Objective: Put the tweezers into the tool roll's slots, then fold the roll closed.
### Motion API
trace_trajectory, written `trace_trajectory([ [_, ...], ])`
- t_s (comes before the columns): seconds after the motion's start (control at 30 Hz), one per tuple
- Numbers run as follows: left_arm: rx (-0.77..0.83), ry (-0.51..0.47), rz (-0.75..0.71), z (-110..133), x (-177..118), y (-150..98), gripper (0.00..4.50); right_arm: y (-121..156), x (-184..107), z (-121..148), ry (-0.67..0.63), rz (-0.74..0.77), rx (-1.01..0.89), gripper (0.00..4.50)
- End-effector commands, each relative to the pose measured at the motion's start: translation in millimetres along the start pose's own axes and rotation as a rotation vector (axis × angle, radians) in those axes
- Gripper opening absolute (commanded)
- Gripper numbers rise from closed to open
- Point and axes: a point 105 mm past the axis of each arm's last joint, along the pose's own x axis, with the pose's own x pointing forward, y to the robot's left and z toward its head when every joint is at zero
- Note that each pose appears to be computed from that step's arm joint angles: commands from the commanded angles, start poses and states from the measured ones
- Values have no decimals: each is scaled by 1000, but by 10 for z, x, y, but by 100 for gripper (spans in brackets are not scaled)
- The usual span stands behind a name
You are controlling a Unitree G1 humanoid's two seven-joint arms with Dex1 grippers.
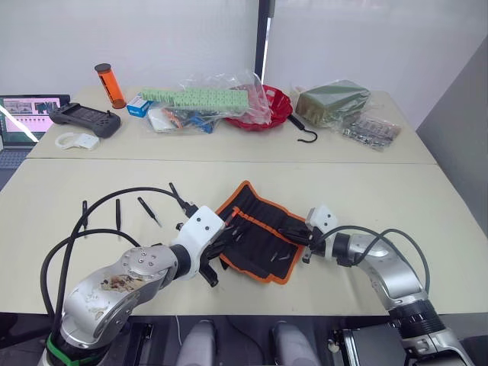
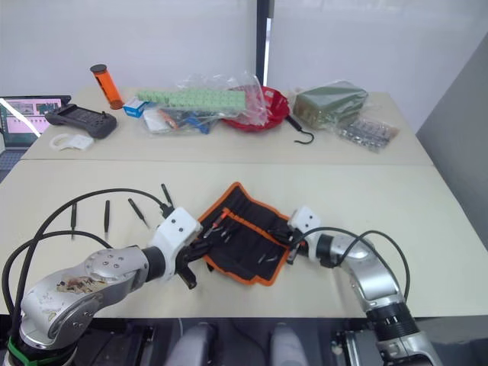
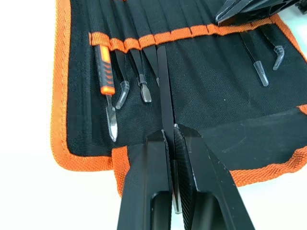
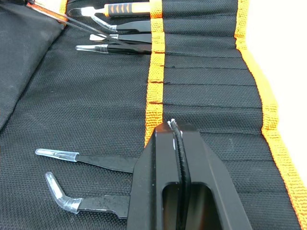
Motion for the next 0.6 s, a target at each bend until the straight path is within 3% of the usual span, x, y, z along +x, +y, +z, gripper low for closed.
trace_trajectory([
  [0.03, 14, -26, 9, 84, 7, 4, 0, 88, 0, -239, 83, 16, 50, 3],
  [0.6, -16, -13, 20, 84, 198, 0, 0, 132, -32, -277, 99, 11, 50, 3],
])
